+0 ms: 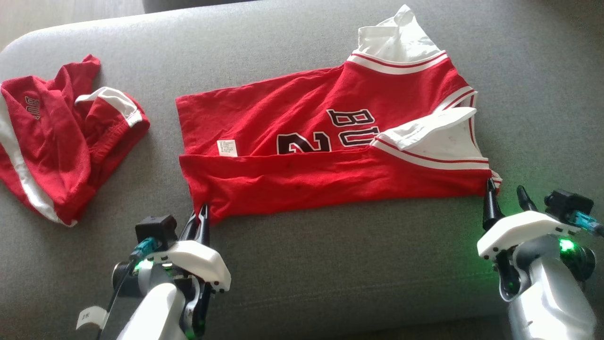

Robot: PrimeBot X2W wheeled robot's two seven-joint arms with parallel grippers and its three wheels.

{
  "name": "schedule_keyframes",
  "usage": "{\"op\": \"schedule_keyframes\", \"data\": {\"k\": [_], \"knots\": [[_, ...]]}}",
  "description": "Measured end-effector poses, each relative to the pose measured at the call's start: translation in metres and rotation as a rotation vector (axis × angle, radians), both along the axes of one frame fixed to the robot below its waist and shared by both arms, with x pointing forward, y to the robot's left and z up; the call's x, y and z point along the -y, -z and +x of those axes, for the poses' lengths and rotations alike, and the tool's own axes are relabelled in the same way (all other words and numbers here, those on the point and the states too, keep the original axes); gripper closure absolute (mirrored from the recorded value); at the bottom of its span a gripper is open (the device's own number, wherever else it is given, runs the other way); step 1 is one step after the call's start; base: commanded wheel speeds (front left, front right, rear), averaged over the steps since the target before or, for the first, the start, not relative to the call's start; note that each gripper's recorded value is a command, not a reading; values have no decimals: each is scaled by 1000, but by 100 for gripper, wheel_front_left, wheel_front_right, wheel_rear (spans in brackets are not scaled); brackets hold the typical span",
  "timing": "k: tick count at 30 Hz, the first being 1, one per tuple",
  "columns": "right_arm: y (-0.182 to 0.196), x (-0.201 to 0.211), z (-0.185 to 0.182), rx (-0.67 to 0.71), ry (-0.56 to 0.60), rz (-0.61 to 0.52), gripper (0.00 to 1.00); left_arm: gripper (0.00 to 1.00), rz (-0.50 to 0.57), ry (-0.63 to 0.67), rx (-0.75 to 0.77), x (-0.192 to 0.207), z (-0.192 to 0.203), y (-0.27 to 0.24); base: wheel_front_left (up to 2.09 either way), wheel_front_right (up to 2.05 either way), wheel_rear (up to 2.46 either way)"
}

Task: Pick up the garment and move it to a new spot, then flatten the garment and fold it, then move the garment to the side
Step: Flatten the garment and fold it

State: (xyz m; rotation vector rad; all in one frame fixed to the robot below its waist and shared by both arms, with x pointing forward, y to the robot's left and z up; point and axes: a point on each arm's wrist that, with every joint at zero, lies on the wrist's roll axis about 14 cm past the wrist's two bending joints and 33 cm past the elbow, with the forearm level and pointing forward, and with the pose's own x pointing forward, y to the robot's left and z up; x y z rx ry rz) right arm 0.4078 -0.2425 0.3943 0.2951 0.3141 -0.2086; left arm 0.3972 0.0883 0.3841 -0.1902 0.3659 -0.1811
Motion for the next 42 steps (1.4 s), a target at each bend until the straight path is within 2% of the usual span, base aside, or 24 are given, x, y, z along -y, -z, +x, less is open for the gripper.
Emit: {"op": "schedule_keyframes", "data": {"k": [10, 11, 12, 13, 24, 31, 42], "knots": [[12, -17, 15, -35, -6, 80, 0, 100, 14, 18, 6, 1, 0, 1, 0, 0, 0], [12, -20, 16, -36, -9, 91, 20, 100, 15, 18, 6, 1, 0, 1, 0, 0, 0], [13, -24, 18, -39, -14, 103, 84, 100, 16, 17, 6, 0, 0, 1, 0, 0, 0], [13, -26, 19, -40, -14, 117, 100, 100, 17, 17, 7, 0, 0, 1, 0, 0, 0], [6, -27, 15, -24, -3, 131, 100, 100, 97, 51, 58, -8, -1, -10, 0, 0, 0], [-8, -25, 9, 11, 1, 133, 100, 100, 128, 82, 69, -8, -18, -13, 0, 0, 0], [2, -21, -37, -29, 33, 200, 100, 100, 120, 56, 68, -15, -58, -14, 0, 0, 0]]}}
